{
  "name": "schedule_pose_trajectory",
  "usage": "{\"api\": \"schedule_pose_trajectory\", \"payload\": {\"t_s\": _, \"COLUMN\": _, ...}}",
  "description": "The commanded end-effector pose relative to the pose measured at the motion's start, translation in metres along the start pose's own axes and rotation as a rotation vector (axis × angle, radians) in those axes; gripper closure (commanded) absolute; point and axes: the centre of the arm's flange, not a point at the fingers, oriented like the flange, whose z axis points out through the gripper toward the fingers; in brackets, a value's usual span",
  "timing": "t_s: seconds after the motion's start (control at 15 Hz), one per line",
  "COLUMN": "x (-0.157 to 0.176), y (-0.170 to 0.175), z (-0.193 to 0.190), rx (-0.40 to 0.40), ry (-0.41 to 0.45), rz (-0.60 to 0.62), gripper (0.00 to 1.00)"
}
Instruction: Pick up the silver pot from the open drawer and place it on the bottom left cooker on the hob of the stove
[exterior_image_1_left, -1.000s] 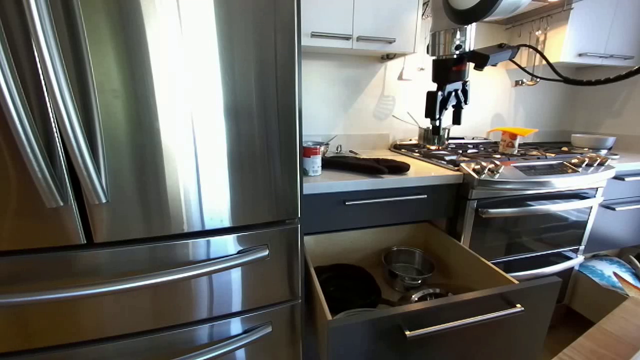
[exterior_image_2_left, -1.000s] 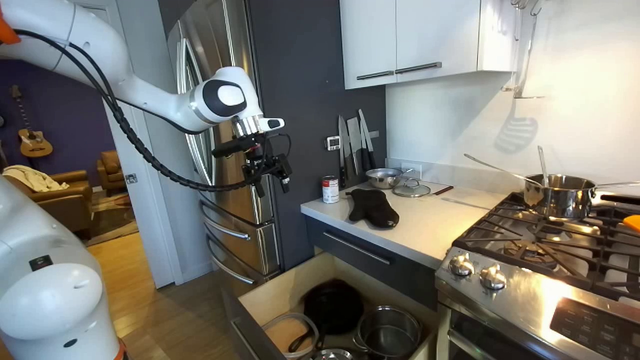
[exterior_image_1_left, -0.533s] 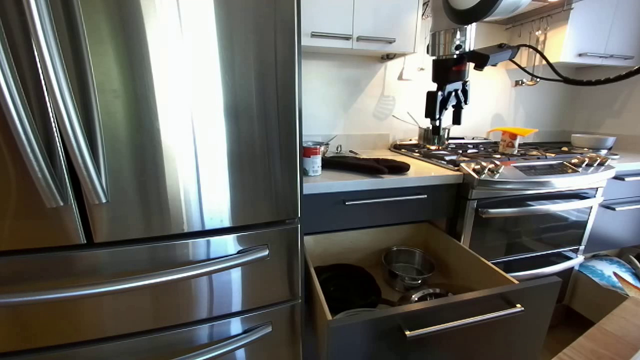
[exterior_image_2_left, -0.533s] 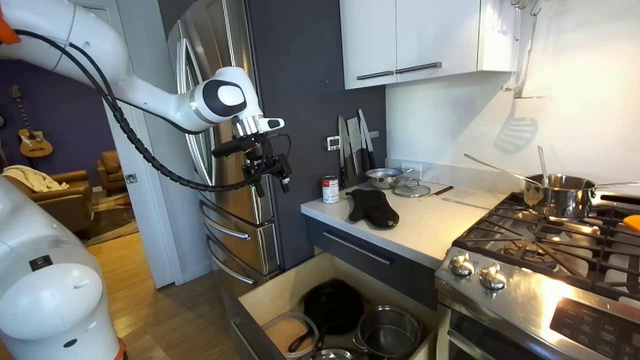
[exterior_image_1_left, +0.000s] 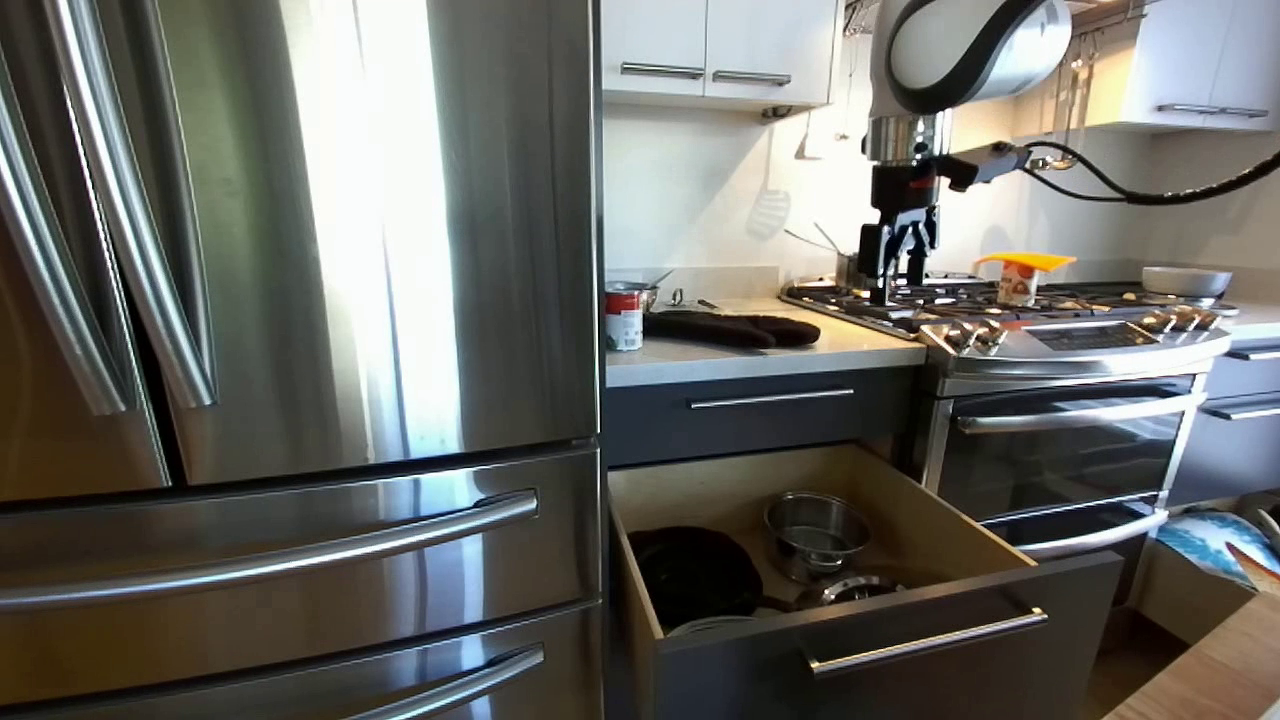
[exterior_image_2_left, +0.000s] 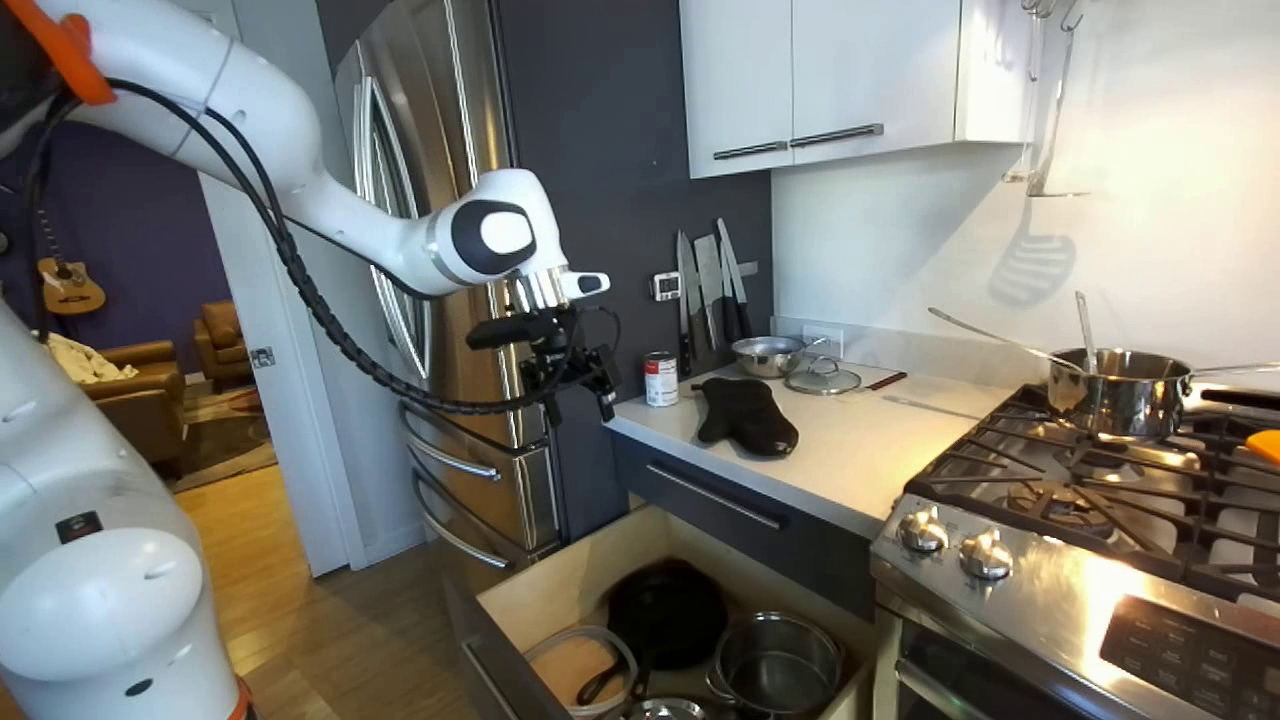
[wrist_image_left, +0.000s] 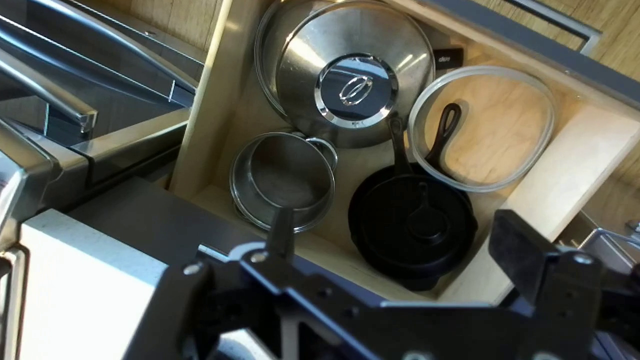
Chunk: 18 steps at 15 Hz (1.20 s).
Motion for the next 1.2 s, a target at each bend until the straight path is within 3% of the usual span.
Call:
{"api": "schedule_pose_trajectory", "payload": {"t_s": 0.0, "x": 0.014, "y": 0.03, "z": 0.067, "rx": 0.011, "ry": 0.067, "rz": -0.055, "gripper": 0.0}}
{"api": "schedule_pose_trajectory", "payload": {"t_s": 0.53, "x": 0.035, "y": 0.046, "z": 0.2, "rx": 0.013, "ry": 0.194, "rz": -0.09, "gripper": 0.0}}
{"api": "schedule_pose_trajectory", "payload": {"t_s": 0.6, "x": 0.036, "y": 0.043, "z": 0.214, "rx": 0.057, "ry": 0.193, "rz": -0.055, "gripper": 0.0}}
{"api": "schedule_pose_trajectory", "payload": {"t_s": 0.8, "x": 0.038, "y": 0.04, "z": 0.259, "rx": 0.041, "ry": 0.206, "rz": 0.03, "gripper": 0.0}}
{"api": "schedule_pose_trajectory", "payload": {"t_s": 1.07, "x": 0.036, "y": 0.046, "z": 0.301, "rx": 0.043, "ry": 0.198, "rz": 0.171, "gripper": 0.0}}
{"api": "schedule_pose_trajectory", "payload": {"t_s": 1.13, "x": 0.028, "y": 0.039, "z": 0.278, "rx": 0.045, "ry": 0.194, "rz": 0.111, "gripper": 0.0}}
